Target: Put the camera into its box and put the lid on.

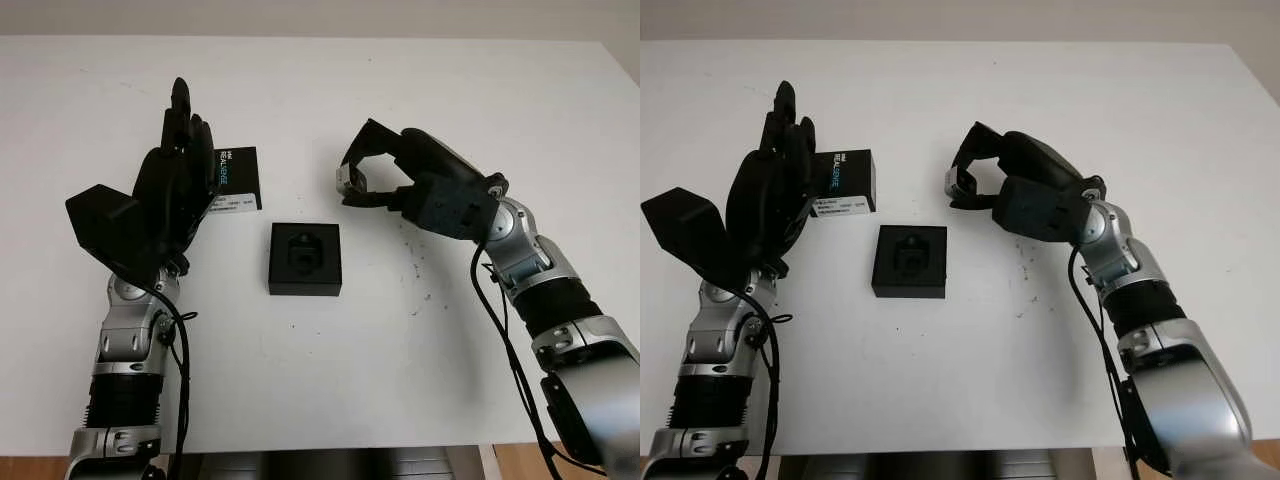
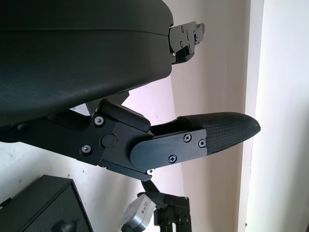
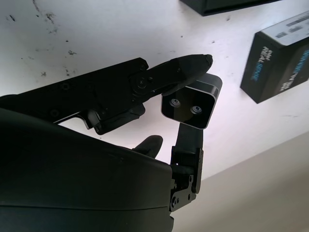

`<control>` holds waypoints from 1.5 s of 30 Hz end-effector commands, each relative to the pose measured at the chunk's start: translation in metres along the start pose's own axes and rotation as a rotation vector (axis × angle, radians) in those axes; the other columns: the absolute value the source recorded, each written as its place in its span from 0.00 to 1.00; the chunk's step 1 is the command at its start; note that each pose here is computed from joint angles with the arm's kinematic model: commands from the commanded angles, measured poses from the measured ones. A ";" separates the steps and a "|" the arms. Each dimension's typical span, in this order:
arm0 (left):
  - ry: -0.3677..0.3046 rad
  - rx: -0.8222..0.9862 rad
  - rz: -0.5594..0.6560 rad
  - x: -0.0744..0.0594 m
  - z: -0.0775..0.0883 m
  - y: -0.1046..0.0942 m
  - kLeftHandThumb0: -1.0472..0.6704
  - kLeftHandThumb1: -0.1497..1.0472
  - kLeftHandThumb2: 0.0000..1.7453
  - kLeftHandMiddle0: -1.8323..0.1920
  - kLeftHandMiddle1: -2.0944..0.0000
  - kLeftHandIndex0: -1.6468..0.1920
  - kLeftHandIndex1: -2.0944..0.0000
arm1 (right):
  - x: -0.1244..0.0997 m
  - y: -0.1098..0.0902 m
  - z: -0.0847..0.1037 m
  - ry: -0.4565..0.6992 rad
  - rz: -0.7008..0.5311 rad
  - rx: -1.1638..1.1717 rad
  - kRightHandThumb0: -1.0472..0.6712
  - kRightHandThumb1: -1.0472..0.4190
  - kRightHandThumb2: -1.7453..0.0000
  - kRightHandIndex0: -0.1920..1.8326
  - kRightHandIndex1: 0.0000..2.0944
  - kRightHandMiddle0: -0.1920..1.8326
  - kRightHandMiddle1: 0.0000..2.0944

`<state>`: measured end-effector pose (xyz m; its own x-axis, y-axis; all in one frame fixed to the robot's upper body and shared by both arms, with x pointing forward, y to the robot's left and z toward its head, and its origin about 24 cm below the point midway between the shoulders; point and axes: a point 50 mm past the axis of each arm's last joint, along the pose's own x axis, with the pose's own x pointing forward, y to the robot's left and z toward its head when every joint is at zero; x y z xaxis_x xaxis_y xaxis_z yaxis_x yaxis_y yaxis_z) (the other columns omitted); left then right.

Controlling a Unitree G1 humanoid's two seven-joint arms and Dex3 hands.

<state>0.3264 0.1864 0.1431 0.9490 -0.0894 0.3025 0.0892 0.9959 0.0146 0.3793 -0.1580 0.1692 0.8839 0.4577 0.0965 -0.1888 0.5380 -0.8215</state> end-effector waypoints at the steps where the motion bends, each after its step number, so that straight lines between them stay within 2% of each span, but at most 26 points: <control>1: -0.005 0.000 -0.003 -0.003 0.001 -0.002 0.12 1.00 0.37 1.00 1.00 1.00 1.00 | -0.003 -0.010 0.008 -0.031 -0.017 -0.021 0.39 0.00 0.89 0.15 0.33 0.22 1.00; 5: -0.009 -0.001 -0.008 -0.003 0.002 -0.004 0.13 1.00 0.38 1.00 1.00 1.00 1.00 | -0.009 -0.022 0.027 -0.060 0.003 -0.086 0.41 0.00 0.90 0.15 0.32 0.17 0.99; 8: -0.010 -0.003 -0.010 -0.003 0.002 -0.005 0.13 1.00 0.39 1.00 1.00 1.00 1.00 | -0.015 -0.027 0.042 -0.059 0.031 -0.100 0.41 0.00 0.90 0.17 0.26 0.17 0.97; 12: -0.006 -0.007 -0.005 -0.003 0.003 -0.007 0.13 1.00 0.39 1.00 1.00 1.00 1.00 | -0.025 -0.022 0.055 -0.080 0.061 -0.105 0.42 0.00 0.89 0.19 0.23 0.17 1.00; 18: -0.015 -0.021 0.009 -0.002 0.004 -0.009 0.13 1.00 0.38 1.00 1.00 1.00 1.00 | -0.032 -0.011 0.068 -0.097 0.092 -0.076 0.42 0.00 0.91 0.21 0.22 0.17 0.92; 31: -0.046 -0.038 0.019 0.001 0.009 -0.010 0.13 1.00 0.37 1.00 1.00 1.00 1.00 | -0.037 0.018 0.073 -0.088 0.184 -0.053 0.41 0.00 0.89 0.20 0.23 0.18 0.94; 35: -0.044 -0.045 0.021 0.000 0.010 -0.011 0.13 1.00 0.37 1.00 1.00 1.00 1.00 | -0.037 0.026 0.074 -0.078 0.207 -0.024 0.41 0.00 0.88 0.19 0.23 0.20 0.99; 39: -0.044 -0.043 0.026 -0.001 0.010 -0.012 0.14 1.00 0.37 1.00 1.00 1.00 1.00 | -0.037 0.031 0.075 -0.066 0.222 0.001 0.42 0.00 0.85 0.18 0.24 0.27 1.00; 45: -0.049 -0.051 0.032 -0.001 0.011 -0.013 0.15 1.00 0.39 1.00 1.00 1.00 1.00 | -0.040 0.038 0.074 -0.060 0.204 0.000 0.41 0.00 0.83 0.17 0.26 0.30 1.00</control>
<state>0.3225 0.1748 0.1506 0.9403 -0.0588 0.3351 0.0758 0.9964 -0.0377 0.3097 -0.1058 0.1749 0.8021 0.5943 -0.0587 -0.3739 0.4231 -0.8253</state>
